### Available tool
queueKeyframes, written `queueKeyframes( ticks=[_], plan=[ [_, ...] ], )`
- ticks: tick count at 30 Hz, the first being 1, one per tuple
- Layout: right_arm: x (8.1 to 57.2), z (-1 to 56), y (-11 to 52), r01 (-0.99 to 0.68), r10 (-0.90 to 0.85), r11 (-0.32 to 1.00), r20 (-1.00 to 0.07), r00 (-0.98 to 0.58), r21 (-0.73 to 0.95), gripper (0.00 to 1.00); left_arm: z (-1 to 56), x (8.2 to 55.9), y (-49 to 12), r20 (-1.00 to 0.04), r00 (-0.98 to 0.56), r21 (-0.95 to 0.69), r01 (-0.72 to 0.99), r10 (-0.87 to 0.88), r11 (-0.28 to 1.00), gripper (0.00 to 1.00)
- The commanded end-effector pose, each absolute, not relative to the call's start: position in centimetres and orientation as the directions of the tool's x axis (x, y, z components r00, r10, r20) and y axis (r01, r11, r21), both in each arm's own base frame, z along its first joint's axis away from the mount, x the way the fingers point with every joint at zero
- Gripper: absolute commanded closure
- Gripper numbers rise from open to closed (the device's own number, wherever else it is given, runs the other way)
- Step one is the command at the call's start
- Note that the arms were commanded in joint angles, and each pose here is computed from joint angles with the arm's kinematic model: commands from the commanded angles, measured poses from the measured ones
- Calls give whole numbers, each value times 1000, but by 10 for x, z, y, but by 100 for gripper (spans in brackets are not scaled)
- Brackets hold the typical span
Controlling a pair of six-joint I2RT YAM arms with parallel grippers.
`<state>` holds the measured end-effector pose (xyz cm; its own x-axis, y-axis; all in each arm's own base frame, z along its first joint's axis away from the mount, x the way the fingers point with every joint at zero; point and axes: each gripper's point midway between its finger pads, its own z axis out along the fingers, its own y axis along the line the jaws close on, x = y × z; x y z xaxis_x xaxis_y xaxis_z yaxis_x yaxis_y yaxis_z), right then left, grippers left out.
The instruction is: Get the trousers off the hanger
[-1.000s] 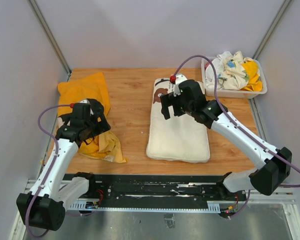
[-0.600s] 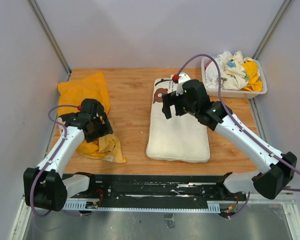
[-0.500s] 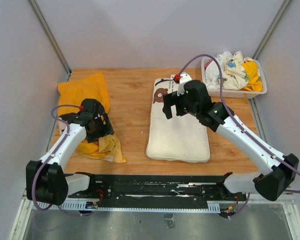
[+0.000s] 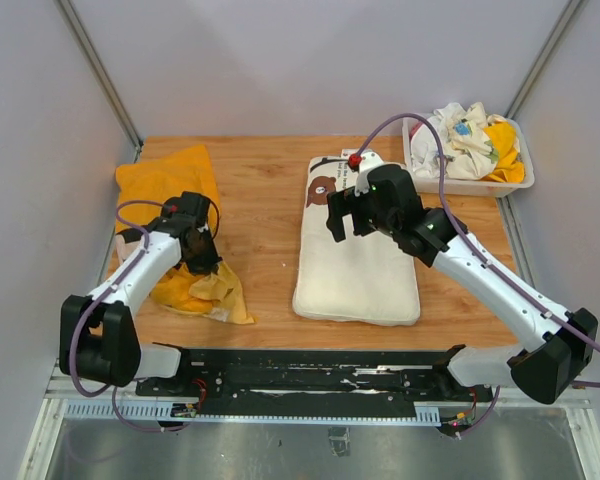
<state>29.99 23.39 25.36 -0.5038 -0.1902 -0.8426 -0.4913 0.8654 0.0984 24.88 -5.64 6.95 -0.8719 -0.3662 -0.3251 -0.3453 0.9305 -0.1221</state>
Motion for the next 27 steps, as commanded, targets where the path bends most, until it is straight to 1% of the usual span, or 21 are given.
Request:
queueKeyframes(
  ticks=[1, 3, 4, 6, 11, 17, 22, 27],
  plan=[
    [298, 253, 241, -509, -194, 855, -848, -493, 100, 2, 140, 283, -65, -450, -816, -199, -304, -363, 932, 100],
    [299, 251, 245, -515, -193, 851, -846, -497, 108, 2, 174, 299, -71, -499, -793, -232, -268, -351, 935, 100],
    [300, 251, 246, -518, -193, 848, -844, -500, 112, 2, 200, 312, -74, -537, -766, -257, -251, -354, 933, 100],
    [301, 250, 250, -525, -193, 843, -844, -500, 119, 2, 235, 328, -80, -577, -734, -292, -223, -357, 930, 100],
    [304, 247, 259, -541, -197, 830, -838, -509, 133, 2, 297, 361, -100, -641, -678, -369, -139, -360, 919, 100],
    [305, 240, 270, -571, -213, 806, -825, -523, 154, 2, 351, 386, -126, -692, -594, -485, -38, -410, 874, 100],
    [301, 241, 297, -638, -197, 732, -823, -533, 238, 2, 382, 385, -133, -753, -540, -485, 69, -376, 872, 100],
    [308, 247, 318, -666, -178, 691, -827, -534, 282, 2, 387, 371, -123, -792, -504, -443, 85, -345, 893, 100]
  ],
)
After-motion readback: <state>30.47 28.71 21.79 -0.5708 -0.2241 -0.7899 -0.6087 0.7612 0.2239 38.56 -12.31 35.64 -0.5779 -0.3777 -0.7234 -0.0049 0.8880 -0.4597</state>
